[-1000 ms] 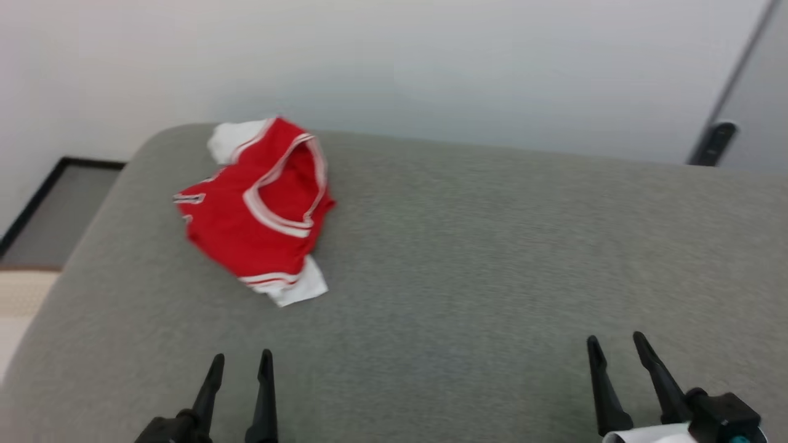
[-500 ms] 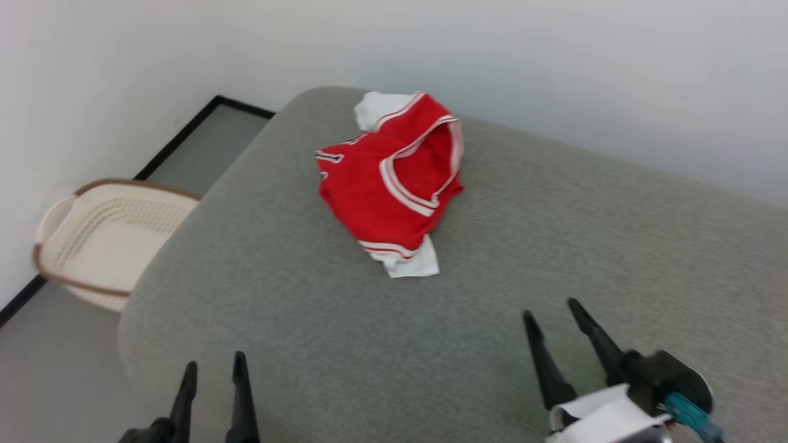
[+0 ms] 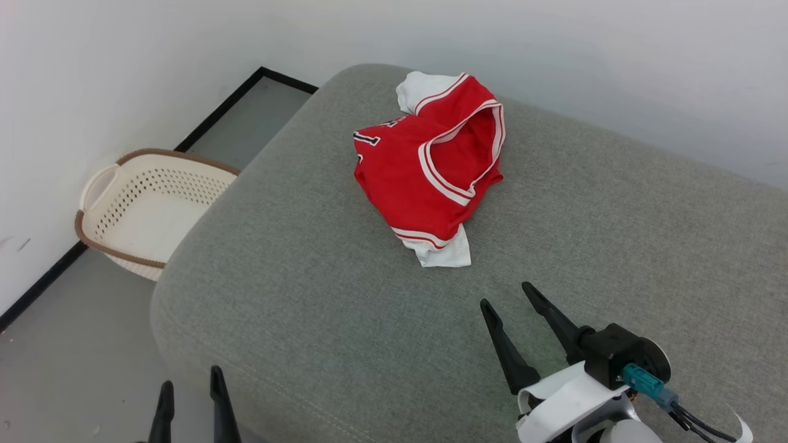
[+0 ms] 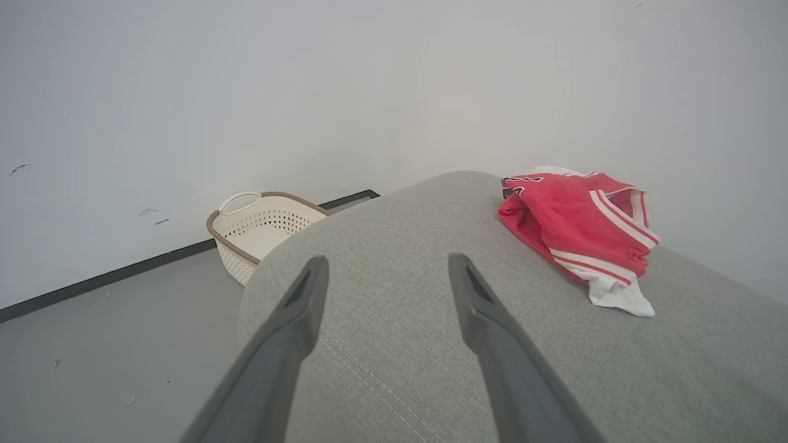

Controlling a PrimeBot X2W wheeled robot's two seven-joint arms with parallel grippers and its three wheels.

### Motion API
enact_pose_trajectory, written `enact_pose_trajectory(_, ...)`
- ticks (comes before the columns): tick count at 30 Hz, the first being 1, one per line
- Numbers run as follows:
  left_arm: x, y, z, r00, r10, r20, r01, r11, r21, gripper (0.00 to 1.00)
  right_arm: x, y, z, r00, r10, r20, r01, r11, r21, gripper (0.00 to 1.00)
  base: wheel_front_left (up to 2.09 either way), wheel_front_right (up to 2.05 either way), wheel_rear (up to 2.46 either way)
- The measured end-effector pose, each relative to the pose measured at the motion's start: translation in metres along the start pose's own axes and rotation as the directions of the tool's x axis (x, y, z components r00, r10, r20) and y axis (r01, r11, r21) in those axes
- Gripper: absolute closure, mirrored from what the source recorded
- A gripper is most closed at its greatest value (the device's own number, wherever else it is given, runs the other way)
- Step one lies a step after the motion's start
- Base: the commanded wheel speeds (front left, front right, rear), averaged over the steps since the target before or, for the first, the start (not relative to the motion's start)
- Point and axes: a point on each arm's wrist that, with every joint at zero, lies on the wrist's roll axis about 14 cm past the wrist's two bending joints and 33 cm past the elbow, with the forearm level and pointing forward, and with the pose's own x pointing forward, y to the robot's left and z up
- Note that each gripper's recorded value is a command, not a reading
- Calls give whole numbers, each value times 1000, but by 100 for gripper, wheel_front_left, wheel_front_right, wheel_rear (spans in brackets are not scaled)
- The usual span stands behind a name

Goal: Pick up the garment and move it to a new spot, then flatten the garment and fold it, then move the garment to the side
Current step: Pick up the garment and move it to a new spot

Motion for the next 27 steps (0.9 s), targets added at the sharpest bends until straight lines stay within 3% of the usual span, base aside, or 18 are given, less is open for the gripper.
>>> enact_pose_trajectory(8,1,-7,3,1000,-19,11,19,1000,-16,0,-3,-5,0,1000,-16,5,16,1000,-4,0,-1,-1,-1)
enact_pose_trajectory(13,26,-32,28,986,-128,108,131,991,-23,0,-12,-18,3,998,-67,21,67,998,-9,0,0,0,0)
enact_pose_trajectory(20,93,-110,101,868,-390,306,391,918,60,0,-40,-45,-2,983,-182,22,182,983,-23,0,0,0,0)
enact_pose_trajectory(24,132,-138,147,804,-459,378,430,888,163,0,-39,-47,9,981,-185,52,187,982,-41,0,0,0,0)
enact_pose_trajectory(27,166,-158,168,786,-483,385,439,876,201,0,-34,-51,17,981,-178,74,183,981,-63,0,0,0,0)
